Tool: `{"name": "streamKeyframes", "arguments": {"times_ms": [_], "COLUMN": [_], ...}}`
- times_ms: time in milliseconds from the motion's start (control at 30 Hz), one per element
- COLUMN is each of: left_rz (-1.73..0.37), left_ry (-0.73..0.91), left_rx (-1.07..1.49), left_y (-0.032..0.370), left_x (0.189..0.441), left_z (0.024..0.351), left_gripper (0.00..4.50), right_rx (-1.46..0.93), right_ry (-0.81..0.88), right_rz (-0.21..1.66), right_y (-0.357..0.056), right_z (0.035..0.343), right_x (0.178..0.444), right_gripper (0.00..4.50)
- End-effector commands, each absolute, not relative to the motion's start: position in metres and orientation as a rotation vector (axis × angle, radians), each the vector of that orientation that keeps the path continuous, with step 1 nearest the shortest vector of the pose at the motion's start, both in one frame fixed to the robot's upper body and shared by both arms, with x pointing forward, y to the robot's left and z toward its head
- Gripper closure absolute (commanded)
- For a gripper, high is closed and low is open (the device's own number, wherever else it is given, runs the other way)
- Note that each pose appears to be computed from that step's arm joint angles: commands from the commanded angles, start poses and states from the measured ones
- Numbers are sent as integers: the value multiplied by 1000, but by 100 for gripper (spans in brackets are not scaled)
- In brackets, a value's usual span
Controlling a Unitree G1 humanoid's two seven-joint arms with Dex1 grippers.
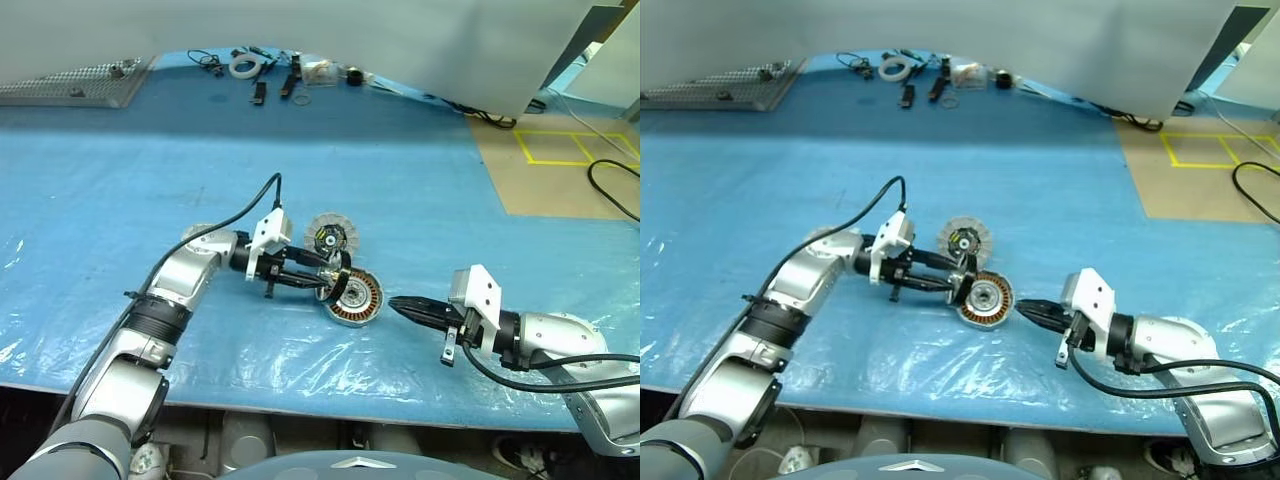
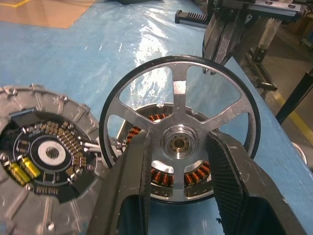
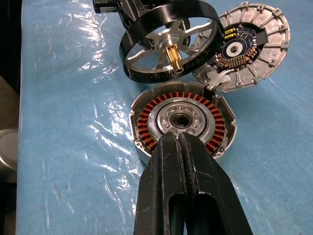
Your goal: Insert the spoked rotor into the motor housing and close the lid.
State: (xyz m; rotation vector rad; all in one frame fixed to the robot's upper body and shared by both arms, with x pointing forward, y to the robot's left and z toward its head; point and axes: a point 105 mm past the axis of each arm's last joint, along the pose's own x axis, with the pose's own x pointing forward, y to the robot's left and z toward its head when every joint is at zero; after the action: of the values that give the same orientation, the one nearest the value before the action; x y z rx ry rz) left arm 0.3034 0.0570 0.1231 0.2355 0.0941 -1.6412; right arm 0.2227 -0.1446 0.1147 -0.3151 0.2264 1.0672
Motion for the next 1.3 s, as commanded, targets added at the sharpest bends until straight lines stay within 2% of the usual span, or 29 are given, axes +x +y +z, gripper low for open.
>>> {"name": "streamKeyframes", "arguments": {"times_ms": [33,200,467,800,967,1100,1300], "left_rz": [-1640,-1679,-1720,-1719,-1719,-1725,-1725], "left_ry": [48,22,87,100,100,99,98], "left_rx": [256,247,302,318,322,325,333], "left_y": [55,50,43,33,34,35,35], "left_x": [305,299,296,301,303,302,303], "left_z": [131,144,129,119,120,120,121], "left_gripper": [317,317,317,317,317,317,317], "right_rx": [-327,-323,-327,-325,-325,-326,-328], "right_ry": [186,191,196,252,325,331,307], "right_rz": [1083,1078,1067,1056,980,950,917], "right_y": [-135,-126,-122,-128,-164,-195,-206], "right_z": [127,126,122,111,99,105,110], "right_x": [221,226,238,232,228,213,209], "right_gripper": [450,450,450,450,450,450,450]}}
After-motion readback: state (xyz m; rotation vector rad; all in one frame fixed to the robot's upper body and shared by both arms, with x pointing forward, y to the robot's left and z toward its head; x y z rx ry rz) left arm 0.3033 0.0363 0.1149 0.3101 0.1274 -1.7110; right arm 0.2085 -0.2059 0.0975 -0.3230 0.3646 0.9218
